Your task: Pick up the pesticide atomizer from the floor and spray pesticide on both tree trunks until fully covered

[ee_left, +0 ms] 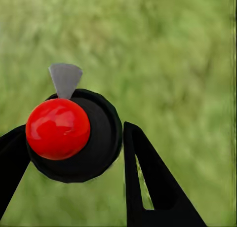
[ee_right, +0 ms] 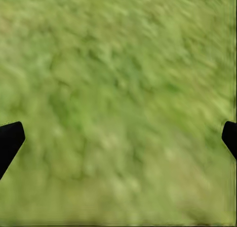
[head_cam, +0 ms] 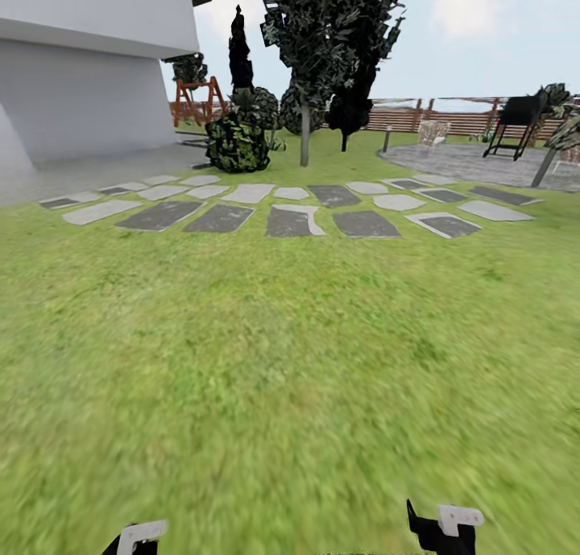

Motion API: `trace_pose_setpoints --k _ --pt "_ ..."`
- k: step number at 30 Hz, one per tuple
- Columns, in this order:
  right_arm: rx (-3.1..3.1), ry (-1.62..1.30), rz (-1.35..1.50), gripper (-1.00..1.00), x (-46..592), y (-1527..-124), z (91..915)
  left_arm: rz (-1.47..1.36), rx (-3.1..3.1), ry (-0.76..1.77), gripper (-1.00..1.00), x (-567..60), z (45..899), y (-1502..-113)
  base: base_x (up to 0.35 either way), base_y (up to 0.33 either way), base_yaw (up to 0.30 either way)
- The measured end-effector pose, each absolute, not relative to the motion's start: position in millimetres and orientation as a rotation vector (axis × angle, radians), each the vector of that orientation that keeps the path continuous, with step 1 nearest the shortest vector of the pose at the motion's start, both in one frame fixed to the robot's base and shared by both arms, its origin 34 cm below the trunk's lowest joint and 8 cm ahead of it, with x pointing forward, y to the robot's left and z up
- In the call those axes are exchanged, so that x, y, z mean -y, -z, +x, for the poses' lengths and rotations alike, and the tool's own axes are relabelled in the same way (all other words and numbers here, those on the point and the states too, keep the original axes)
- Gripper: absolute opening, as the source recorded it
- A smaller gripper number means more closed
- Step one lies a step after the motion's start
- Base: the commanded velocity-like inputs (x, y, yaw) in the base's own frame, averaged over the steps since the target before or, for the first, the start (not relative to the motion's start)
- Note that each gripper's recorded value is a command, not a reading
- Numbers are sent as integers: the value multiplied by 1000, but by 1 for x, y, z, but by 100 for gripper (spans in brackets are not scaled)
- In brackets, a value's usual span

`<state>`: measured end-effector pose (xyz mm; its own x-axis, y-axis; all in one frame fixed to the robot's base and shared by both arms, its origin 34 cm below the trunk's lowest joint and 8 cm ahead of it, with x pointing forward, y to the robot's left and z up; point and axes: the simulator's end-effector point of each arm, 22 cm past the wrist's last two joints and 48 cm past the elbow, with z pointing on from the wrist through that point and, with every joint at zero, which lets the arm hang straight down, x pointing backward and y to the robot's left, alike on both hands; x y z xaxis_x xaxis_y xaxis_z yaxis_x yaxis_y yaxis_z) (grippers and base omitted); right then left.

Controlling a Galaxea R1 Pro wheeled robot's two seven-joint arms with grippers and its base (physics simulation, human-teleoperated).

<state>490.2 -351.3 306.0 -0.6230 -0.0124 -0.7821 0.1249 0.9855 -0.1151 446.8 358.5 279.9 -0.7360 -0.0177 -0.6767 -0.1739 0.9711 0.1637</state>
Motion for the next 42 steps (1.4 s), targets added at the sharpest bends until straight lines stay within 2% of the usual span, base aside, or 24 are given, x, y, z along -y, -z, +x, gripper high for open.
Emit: trace_pose_setpoints --k 42 --pt "-2235 198 78 100 352 -306 490 -131 -2391 -279 -100 -358 445 -279 0 0 -300"
